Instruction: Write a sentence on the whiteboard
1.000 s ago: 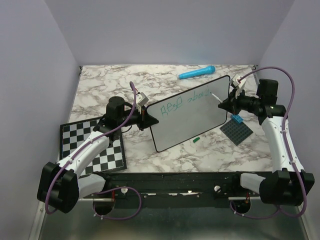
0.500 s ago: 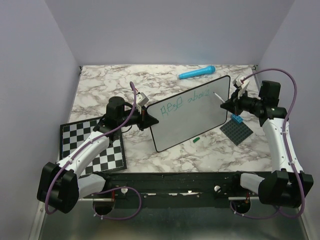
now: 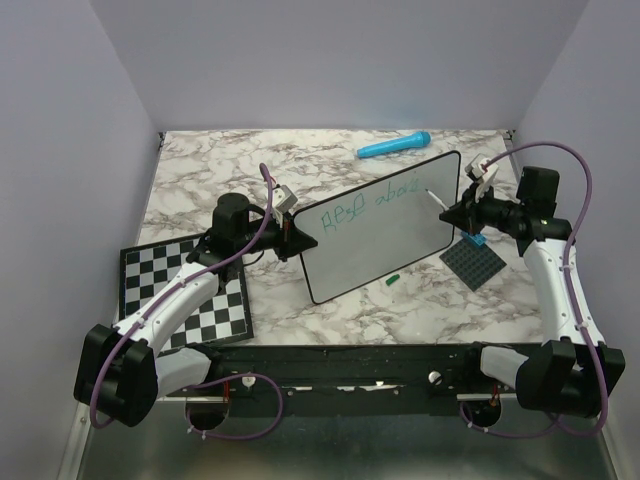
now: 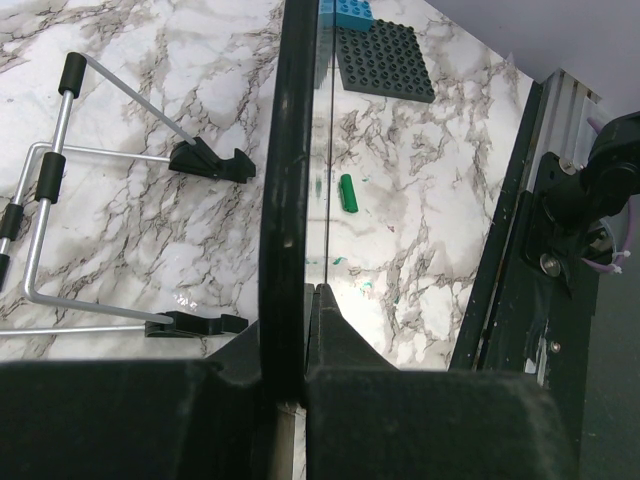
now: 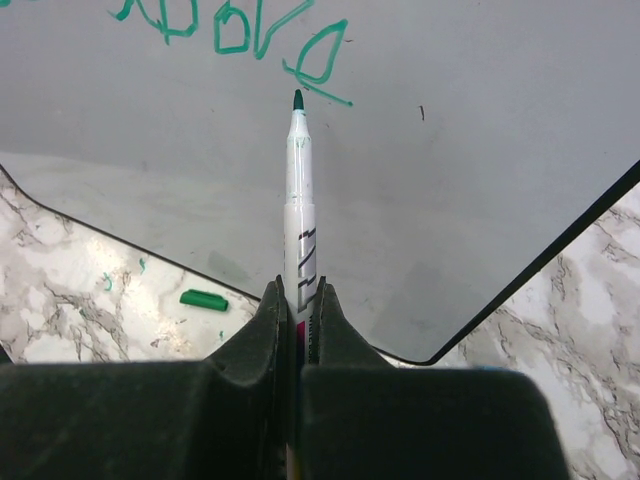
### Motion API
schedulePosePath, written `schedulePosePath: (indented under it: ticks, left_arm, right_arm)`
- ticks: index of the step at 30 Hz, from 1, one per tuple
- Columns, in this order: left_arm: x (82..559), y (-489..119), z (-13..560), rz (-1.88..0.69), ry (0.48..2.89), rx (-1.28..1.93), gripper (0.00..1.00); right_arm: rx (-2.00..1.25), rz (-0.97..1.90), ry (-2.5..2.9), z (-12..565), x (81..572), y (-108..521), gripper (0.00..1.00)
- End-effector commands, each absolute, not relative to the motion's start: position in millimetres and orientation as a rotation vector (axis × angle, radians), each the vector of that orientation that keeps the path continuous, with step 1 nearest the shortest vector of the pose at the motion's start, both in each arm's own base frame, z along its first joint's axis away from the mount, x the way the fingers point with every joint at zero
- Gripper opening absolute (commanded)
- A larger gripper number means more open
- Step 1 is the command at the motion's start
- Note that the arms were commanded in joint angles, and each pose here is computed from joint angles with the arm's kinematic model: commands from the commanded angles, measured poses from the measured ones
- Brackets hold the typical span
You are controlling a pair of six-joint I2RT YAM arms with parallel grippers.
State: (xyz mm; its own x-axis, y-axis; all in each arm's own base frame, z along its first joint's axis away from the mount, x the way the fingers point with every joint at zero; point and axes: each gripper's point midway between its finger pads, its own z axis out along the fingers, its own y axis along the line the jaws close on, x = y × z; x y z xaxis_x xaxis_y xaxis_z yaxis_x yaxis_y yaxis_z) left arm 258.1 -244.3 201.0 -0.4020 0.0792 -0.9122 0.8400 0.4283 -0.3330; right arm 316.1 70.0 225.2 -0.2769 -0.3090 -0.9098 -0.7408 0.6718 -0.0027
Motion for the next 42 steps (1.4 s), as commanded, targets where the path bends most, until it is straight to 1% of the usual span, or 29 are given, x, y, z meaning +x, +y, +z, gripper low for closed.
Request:
schedulePosePath:
  ticks: [1, 29, 42]
  left_arm:
    - [252.9, -226.8, 149.8, -0.935, 1.953, 0.835, 0.00]
    - [253.2, -226.2, 151.1, -0.931, 1.953, 0.828, 0.00]
    - [253.1, -226.4, 151.9, -0.932, 1.952, 0.829, 0.00]
  right_arm:
    - [-0.847, 0.567, 1.813, 230.7, 311.2, 76.1, 0.01]
    - [-0.855, 0.567, 1.802, 227.2, 306.8, 75.3, 0.01]
    - [-0.794, 0.420, 1.845, 233.7, 323.8, 48.4, 0.00]
